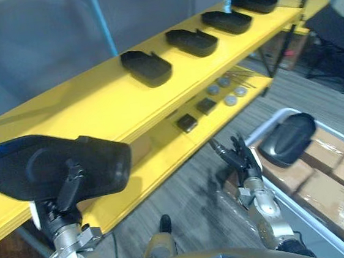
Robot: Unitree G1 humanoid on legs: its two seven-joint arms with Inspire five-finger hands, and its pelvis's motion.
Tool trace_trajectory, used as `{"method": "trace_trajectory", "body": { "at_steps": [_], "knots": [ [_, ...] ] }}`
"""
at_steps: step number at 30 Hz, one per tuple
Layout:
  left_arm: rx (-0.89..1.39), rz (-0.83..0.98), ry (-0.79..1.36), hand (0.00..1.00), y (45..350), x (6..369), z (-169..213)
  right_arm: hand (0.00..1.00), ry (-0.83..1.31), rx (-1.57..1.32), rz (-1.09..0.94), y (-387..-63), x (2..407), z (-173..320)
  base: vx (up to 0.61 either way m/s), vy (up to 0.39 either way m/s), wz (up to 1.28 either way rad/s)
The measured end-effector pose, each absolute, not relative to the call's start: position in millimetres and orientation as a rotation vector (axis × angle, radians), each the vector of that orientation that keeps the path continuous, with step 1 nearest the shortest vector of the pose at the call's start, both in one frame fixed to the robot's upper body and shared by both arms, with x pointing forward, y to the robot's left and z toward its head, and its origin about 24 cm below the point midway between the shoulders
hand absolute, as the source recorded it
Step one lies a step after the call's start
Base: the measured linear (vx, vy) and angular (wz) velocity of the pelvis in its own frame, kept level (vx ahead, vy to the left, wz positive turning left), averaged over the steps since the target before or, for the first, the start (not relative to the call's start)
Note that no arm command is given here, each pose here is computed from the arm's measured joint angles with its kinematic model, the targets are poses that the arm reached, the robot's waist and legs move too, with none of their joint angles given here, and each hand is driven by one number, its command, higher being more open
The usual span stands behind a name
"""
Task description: Walk over and take three plastic housings, then place them on the shelf
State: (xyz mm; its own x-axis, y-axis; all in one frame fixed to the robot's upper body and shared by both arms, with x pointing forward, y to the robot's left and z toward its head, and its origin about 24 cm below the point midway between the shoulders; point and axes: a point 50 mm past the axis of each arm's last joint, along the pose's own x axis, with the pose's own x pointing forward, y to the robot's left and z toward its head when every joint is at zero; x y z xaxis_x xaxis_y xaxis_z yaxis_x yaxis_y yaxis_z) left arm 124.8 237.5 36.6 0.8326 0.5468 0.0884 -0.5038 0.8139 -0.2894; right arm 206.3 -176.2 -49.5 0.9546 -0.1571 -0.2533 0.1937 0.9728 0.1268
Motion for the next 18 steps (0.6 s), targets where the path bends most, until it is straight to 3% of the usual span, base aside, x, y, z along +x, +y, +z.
{"method": "trace_trajectory", "body": {
  "at_steps": [10, 18],
  "knots": [
    [-0.219, 0.522, -0.295, 0.00, 230.3, 141.7, 60.9, 1.00, 0.193, 0.109, -0.126, -194.9, 194.3, -42.3, -0.09, 0.047, -0.32],
    [-0.094, 0.457, -0.385, 0.00, 234.1, 149.8, 84.3, 1.00, 0.064, 0.185, -0.076, -162.2, 218.3, -17.8, 0.06, 0.086, 0.07]
  ]
}}
